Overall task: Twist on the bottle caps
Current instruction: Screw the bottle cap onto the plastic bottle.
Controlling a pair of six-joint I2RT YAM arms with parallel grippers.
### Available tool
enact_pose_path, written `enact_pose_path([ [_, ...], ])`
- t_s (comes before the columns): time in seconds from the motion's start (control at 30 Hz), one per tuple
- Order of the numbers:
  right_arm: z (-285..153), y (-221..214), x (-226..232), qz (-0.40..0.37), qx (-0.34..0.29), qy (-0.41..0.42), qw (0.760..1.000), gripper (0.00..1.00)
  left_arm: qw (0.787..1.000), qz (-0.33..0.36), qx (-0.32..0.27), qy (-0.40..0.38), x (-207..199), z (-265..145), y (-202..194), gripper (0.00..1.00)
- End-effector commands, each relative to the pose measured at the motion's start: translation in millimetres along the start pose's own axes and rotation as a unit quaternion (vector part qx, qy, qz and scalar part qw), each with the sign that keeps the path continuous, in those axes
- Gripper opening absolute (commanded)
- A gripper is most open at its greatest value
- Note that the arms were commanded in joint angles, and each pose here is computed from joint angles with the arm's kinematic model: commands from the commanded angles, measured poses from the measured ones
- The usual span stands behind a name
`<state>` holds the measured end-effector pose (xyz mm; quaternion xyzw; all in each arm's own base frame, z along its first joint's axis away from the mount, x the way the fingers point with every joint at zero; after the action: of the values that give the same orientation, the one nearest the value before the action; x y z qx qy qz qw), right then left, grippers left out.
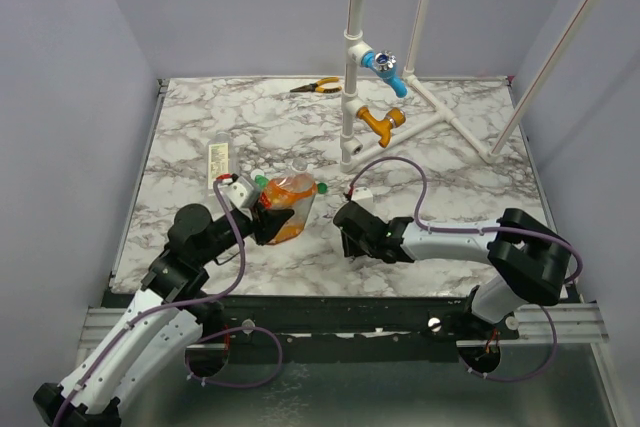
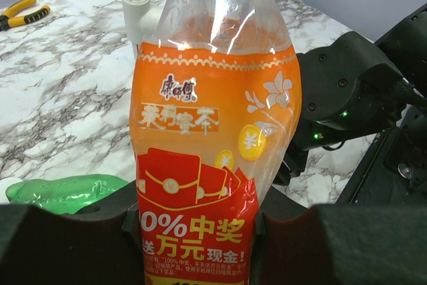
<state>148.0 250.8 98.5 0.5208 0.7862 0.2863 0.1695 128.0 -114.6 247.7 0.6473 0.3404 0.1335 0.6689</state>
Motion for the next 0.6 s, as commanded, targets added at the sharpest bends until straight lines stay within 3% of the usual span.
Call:
enact_pose_path([
  [0.0, 3.5, -5.5, -2.7, -0.009, 0.020, -0.008, 1.000, 0.39, 1.000, 0.010, 0.001, -0.026, -4.5, 1.2, 3.5, 0.00],
  [0.17, -15.9, 7.4, -3.8, 0.005, -0.004, 0.002, 1.000, 0.21, 0.999, 0.011, 0.018, -0.041, -6.0, 4.8, 0.8, 0.00],
  [0.57, -130.4, 34.4, -25.8, 0.090, -0.103, 0.117, 0.984, 0.19, 0.990, 0.083, 0.070, -0.088, -27.2, 23.9, -7.1, 0.00],
])
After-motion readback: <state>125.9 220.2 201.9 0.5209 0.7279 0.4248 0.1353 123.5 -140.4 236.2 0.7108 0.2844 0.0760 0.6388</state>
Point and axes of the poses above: each gripper's point midway between its finger pads, its own z axis out along the fingers, its own x axis along the line the jaws close on, y = z × x, the point moved 10 cm from there along -z, back along the fingers, and after that the axes turned 9 degrees about -z, right-handed, at the moved point
